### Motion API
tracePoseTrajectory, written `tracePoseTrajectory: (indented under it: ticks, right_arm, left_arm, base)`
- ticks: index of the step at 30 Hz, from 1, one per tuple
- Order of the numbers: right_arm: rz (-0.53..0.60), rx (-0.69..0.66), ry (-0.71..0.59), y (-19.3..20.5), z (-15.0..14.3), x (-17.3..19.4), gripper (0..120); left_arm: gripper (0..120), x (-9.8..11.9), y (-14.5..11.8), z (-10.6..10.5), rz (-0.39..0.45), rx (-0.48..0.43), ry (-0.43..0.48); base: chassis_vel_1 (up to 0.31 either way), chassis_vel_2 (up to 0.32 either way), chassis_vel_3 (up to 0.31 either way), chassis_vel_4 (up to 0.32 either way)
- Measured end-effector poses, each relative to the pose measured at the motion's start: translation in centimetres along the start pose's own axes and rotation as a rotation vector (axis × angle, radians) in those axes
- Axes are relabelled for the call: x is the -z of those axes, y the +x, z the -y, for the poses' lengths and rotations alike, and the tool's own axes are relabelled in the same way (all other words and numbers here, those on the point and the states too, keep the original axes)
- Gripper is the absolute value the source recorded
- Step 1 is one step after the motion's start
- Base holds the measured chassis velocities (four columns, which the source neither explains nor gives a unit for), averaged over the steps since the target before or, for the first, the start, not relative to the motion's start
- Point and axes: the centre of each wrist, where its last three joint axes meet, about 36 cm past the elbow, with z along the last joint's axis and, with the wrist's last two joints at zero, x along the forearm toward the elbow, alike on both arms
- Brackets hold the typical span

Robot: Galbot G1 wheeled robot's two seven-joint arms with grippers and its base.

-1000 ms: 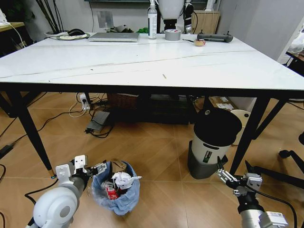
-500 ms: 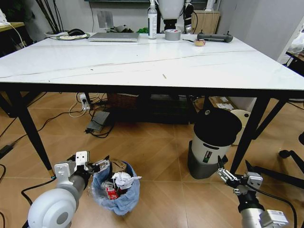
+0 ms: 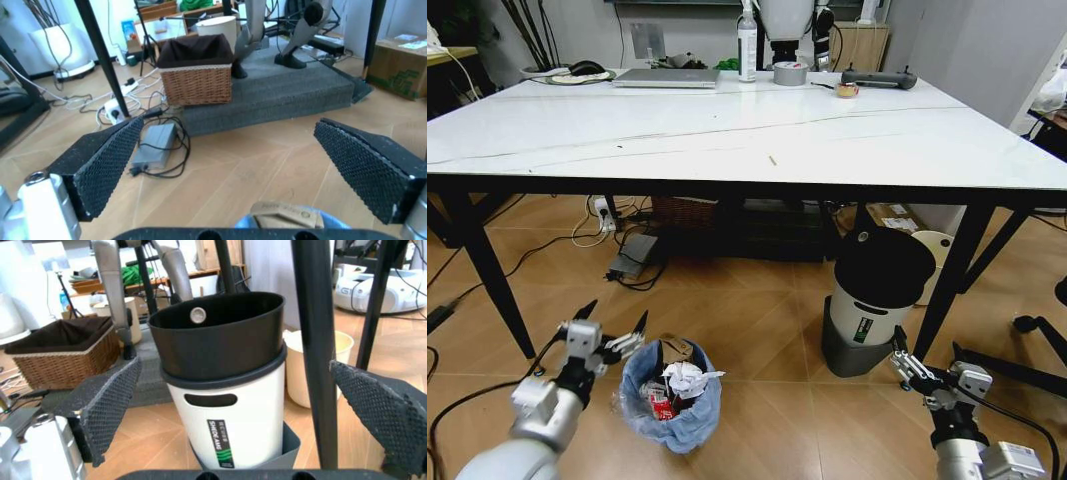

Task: Pick up the trash bin and place the trash from the table into it.

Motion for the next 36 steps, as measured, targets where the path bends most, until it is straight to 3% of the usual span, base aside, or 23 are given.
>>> tracePoseTrajectory:
  ticks: [3, 36]
  right_arm:
    - [0.007, 0.008, 0.023, 0.04, -0.30, 0.21, 100]
    - [0.010, 0.010, 0.047, -0.12, -0.29, 0.19, 100]
  left_arm:
    - [100, 0.34, 0.88, -0.10, 0.000, 0.006, -0.005]
    - [100, 0.49, 0.63, 0.20, -0.004, 0.033, 0.010]
  base:
    - [0.000, 0.000, 0.000, 0.000]
    - [0.000, 0.000, 0.000, 0.000]
